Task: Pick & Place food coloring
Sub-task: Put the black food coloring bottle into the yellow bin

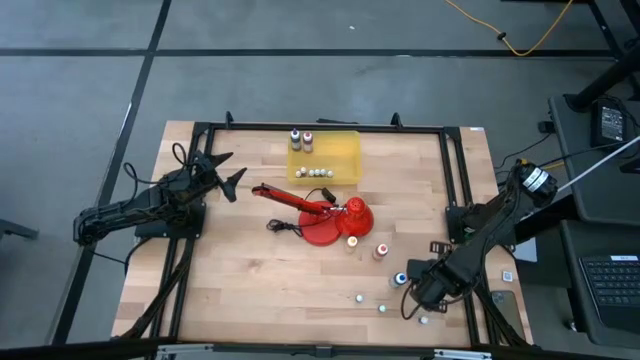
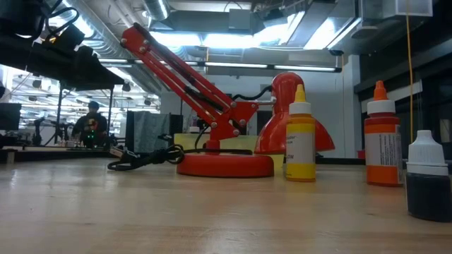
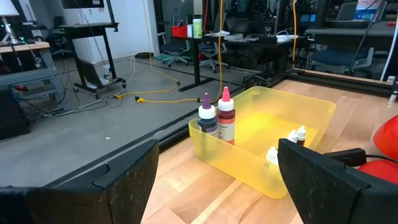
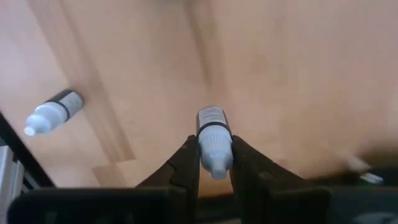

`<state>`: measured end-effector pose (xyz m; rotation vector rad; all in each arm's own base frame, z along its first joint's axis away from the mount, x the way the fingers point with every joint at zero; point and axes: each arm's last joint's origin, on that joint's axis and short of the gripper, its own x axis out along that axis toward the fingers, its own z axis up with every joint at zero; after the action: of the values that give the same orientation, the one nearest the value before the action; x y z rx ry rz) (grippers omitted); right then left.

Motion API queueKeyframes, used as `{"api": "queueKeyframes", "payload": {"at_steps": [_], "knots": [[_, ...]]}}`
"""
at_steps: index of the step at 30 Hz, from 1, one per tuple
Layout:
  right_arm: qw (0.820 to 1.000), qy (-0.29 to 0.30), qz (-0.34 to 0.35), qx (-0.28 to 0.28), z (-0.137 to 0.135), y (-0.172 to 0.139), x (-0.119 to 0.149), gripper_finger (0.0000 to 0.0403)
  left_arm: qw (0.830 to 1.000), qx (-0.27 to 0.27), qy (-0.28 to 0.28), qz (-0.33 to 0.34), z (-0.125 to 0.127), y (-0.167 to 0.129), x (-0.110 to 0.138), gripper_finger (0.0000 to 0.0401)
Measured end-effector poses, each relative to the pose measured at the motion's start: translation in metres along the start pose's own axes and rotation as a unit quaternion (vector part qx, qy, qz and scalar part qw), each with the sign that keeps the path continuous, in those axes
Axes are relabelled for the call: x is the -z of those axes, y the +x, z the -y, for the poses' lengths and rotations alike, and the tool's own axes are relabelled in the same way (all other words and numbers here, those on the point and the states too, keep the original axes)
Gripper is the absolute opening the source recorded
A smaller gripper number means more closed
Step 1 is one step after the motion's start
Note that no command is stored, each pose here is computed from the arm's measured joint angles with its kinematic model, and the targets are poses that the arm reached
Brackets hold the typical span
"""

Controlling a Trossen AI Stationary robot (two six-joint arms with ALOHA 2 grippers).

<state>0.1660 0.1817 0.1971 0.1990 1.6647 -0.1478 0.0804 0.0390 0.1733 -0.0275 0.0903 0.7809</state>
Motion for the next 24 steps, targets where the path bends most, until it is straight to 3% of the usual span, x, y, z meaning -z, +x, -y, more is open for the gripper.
{"api": "queueKeyframes", "payload": {"at_steps": [6,12,24], "knots": [[0.999,0.001,0.011,0.054,0.013,-0.043,-0.017,0.0068,1.0,0.0,0.0,0.0,0.0,0.0,0.0,0.0319],[0.997,0.022,0.023,0.068,0.032,-0.08,-0.039,0.0074,1.0,0.0,0.0,0.0,0.0,0.0,0.0,0.0319],[0.985,0.087,0.108,0.098,0.1,-0.144,-0.09,0.0074,1.0,0.0,0.0,0.0,0.0,0.0,0.0,0.0319]]}}
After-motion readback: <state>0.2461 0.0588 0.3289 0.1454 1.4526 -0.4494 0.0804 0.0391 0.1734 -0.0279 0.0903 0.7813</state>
